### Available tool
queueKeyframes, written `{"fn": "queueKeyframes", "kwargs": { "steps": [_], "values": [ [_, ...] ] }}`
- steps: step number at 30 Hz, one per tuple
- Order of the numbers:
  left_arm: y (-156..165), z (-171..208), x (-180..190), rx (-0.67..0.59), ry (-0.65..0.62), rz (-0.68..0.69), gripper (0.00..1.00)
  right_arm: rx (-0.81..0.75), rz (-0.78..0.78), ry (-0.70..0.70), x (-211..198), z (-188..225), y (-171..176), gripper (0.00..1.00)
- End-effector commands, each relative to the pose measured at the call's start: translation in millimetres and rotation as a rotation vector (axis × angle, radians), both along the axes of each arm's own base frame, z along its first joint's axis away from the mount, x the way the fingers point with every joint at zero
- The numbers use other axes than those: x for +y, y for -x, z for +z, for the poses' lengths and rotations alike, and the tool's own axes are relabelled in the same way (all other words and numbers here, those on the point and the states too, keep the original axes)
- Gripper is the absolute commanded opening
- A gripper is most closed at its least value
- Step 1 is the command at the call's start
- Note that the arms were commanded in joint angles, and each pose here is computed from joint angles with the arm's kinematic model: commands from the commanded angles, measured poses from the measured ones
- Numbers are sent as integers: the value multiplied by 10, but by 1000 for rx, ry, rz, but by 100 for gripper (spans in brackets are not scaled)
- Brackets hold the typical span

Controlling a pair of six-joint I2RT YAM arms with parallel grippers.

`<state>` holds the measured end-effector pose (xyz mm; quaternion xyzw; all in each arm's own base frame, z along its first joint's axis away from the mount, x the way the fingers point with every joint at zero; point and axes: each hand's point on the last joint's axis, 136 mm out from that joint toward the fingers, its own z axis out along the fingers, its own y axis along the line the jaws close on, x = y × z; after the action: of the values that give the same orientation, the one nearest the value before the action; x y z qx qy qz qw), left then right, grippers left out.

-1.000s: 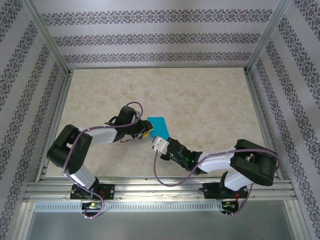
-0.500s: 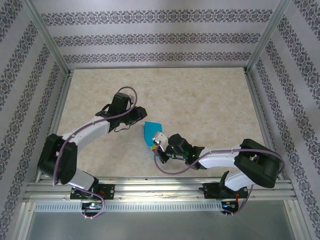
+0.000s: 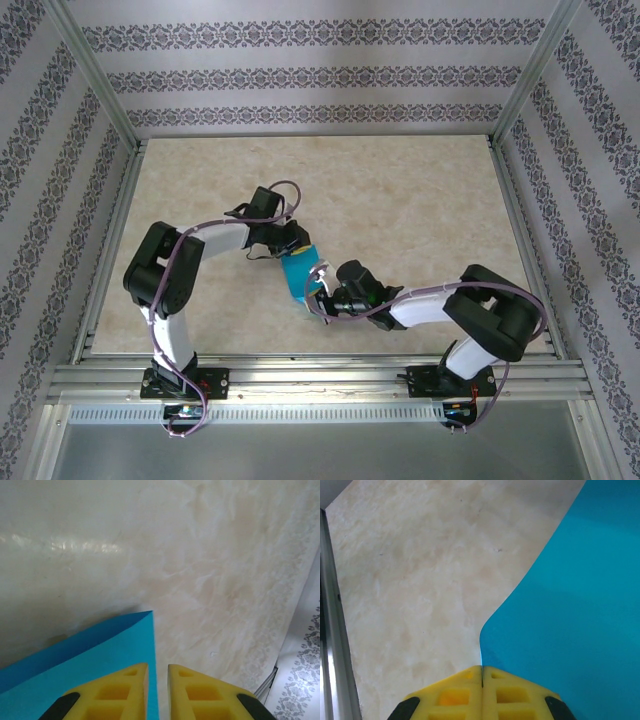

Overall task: Fold a paper plane with a square sheet of paper (pick it up from the middle)
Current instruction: Third fold the triangle at the center of the table.

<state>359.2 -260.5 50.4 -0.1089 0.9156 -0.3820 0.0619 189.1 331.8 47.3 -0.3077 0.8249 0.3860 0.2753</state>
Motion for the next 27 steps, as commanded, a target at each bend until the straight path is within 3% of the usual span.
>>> {"fn": "queueKeyframes", "kwargs": {
  "steps": [1, 13, 27],
  "values": [
    [76, -91, -67, 20, -5, -51, 18, 49, 4, -57, 89, 100, -27, 0],
    [298, -543, 59, 103, -79, -66, 17, 219, -50, -104, 56, 43, -171, 0],
    [263, -489, 47, 90, -76, -67, 16, 291, -181, -105, -162, -27, -517, 0]
  ]
}}
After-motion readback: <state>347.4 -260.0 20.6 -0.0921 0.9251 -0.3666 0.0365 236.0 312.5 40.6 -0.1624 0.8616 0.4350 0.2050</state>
